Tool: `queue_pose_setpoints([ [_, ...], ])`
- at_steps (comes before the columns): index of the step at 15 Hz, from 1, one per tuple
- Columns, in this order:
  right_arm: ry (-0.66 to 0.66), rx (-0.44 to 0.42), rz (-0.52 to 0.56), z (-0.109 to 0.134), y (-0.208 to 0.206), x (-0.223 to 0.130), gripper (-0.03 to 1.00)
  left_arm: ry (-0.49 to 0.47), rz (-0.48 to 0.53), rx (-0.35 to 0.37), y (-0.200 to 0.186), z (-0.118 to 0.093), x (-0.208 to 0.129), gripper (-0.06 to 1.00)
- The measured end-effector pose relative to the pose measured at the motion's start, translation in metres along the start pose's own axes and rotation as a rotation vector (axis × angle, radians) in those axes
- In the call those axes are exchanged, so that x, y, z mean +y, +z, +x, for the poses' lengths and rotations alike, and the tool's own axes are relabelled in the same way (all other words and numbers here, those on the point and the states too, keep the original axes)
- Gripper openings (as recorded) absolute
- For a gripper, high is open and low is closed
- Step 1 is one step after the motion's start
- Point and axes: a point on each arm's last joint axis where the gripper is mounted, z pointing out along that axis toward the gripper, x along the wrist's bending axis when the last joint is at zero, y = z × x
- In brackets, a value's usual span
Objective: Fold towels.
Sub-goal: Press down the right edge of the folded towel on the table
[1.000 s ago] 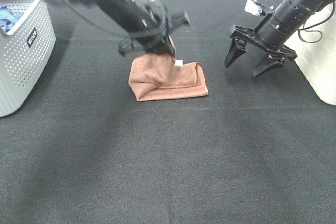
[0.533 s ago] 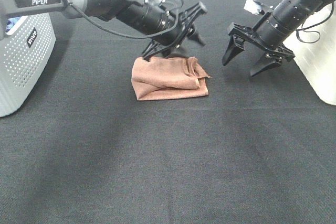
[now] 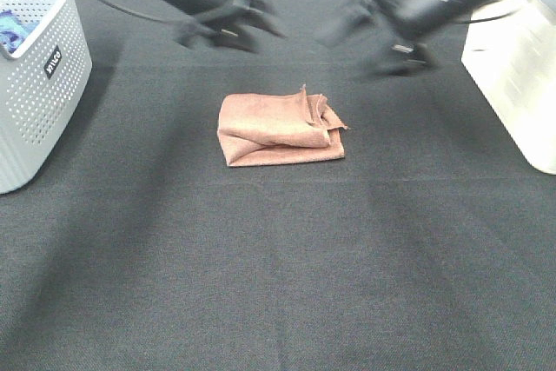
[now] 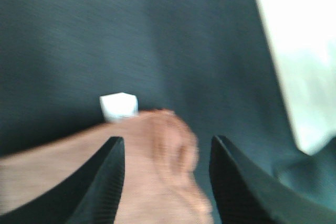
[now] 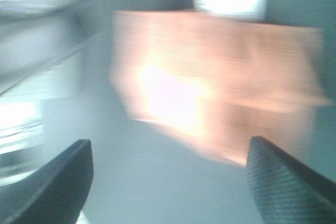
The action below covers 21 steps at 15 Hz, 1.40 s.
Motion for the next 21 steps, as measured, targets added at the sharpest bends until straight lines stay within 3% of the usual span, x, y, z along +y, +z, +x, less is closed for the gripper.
queue_pose_setpoints([
  [2,0.009,0.127,0.02,0.009,0.034,-0.006,0.76,-0.004,0.007,0.028,-0.01,0.016,0.007,0.49],
  [6,0.046,0.166,0.048,-0.012,0.072,-0.013,0.76,-0.002,0.032,0.038,-0.012,0.02,0.006,0.49],
  [9,0.071,0.114,0.043,-0.041,0.093,-0.017,0.76,-0.001,0.035,0.038,-0.012,0.02,0.006,0.49],
  [12,0.038,-0.003,0.005,-0.056,0.097,-0.015,0.76,0.001,0.05,0.04,-0.012,0.02,0.005,0.49],
  [21,0.119,-0.051,-0.051,-0.084,0.071,-0.005,0.75,0.003,0.063,0.041,-0.012,0.02,0.003,0.49],
])
